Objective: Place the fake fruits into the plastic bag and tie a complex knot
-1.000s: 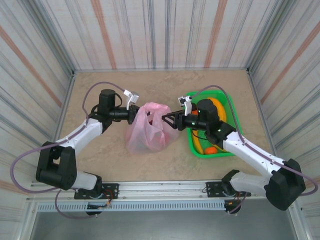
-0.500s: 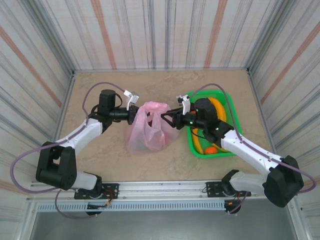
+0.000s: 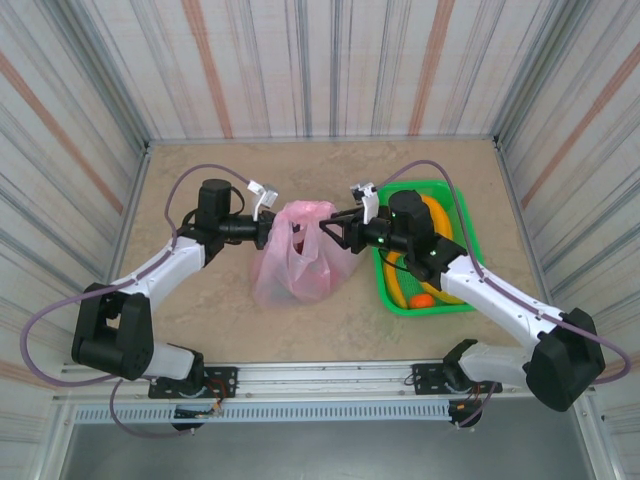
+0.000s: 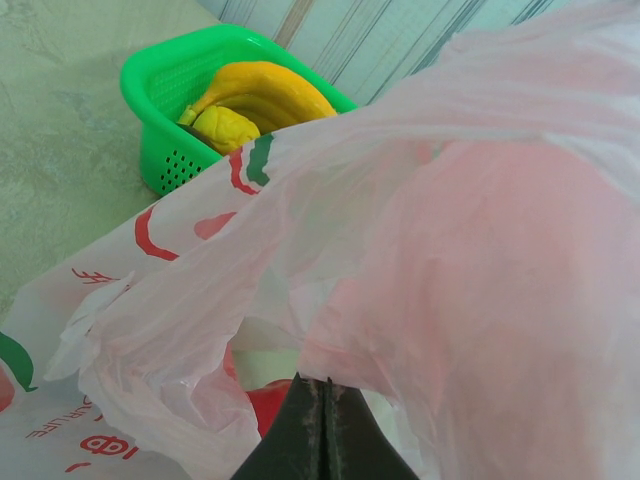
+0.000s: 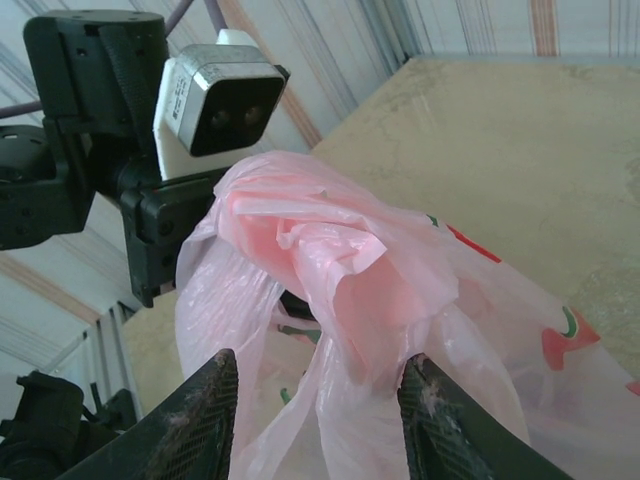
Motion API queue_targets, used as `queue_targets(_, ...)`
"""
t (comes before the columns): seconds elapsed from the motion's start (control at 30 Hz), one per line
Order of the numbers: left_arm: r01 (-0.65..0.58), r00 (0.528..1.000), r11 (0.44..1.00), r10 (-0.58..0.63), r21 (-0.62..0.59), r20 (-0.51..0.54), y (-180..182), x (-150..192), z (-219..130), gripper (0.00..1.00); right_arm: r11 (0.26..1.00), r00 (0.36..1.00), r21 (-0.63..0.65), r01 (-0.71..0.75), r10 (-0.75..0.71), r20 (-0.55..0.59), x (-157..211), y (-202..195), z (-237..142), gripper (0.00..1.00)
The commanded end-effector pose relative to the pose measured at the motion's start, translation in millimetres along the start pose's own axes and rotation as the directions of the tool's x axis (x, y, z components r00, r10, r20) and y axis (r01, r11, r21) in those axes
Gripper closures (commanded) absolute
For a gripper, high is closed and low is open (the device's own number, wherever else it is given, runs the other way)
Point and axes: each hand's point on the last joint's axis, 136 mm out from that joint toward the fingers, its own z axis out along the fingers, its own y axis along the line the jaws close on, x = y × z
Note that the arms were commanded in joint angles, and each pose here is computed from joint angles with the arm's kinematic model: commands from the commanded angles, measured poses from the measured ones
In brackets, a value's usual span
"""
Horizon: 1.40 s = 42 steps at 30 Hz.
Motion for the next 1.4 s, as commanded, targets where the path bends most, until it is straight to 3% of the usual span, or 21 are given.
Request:
queue_targets(0.0, -0.056, 0.998, 0.998, 0.055, 0.022, 0.016, -12, -13, -3, 1.00, 0.998, 0.997, 0.006, 0.063, -0.063, 0.040, -17, 5, 0, 0.54)
queue_targets(0.4, -0.054, 0.998, 0.998, 0.054, 0.021, 0.014, -12, -12, -3, 1.00, 0.996, 0.996, 0.017, 0.091, -0.092, 0.015, -20, 8, -6, 0.56)
queue_targets(0.53, -0.054, 0.998, 0.998, 0.054, 0.021, 0.014, -12, -12, -3, 1.00, 0.997, 0.997, -0.030, 0.077, -0.077, 0.005, -17, 15, 2, 0.60)
queue_targets(0.87, -0.055, 0.998, 0.998, 0.055, 0.014, 0.011, -11, -12, -3, 1.00, 0.994, 0.994, -0.011, 0.109, -0.109, 0.015, -26, 15, 4, 0.64)
queue_targets(1.1, -0.057, 0.998, 0.998, 0.057, 0.007, 0.005, -11, -11, -3, 1.00, 0.995, 0.995, -0.019, 0.103, -0.103, 0.001, -23, 19, 9, 0.73)
queue_targets(1.37, -0.074, 0.997, 0.996, 0.075, -0.055, 0.014, -6, -12, -8, 1.00, 0.992, 0.993, 0.048, 0.115, -0.114, -0.027, -19, 11, 0, 0.93)
